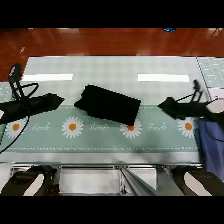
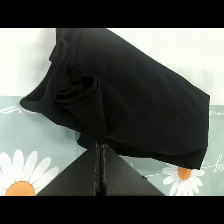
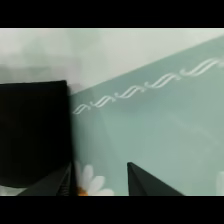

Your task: Fold the shirts.

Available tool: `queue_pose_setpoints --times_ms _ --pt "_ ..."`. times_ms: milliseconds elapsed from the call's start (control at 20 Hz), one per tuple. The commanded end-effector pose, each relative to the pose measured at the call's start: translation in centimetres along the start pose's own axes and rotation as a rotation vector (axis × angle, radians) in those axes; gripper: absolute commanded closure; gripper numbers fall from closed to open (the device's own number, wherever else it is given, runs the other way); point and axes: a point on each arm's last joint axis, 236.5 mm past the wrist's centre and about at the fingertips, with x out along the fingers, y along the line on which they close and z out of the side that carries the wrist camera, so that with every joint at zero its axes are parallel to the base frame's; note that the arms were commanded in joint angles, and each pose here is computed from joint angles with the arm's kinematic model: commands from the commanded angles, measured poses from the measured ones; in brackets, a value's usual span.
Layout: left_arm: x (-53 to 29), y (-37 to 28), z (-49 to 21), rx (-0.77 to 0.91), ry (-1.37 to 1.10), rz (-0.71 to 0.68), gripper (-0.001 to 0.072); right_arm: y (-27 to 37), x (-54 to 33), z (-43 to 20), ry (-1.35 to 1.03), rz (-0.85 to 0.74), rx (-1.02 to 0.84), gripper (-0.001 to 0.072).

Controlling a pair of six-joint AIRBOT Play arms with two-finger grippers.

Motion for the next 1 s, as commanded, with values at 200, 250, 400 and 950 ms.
queue_pose_setpoints --times_ms 200,250,400,950 --pt "0.8 -0.2 -0.8 0.001 0.037 -0.006 0.0687 2.4 8.7 -5.2 0.162 0.133 0.138 0.0292" --pt "0.8 -0.2 -0.8 0.000 0.039 -0.005 0.0687 2.9 9.4 -5.6 0.196 0.141 0.124 0.0292" --pt "1.0 -0.1 -0.9 -0.003 0.045 -0.003 0.0687 4.5 10.8 -5.7 0.249 0.159 0.091 0.0292" --pt "1.0 0.0 -0.9 -0.002 0.045 -0.003 0.0687 16.7 10.6 -6.2 0.344 0.365 -0.216 0.0687"
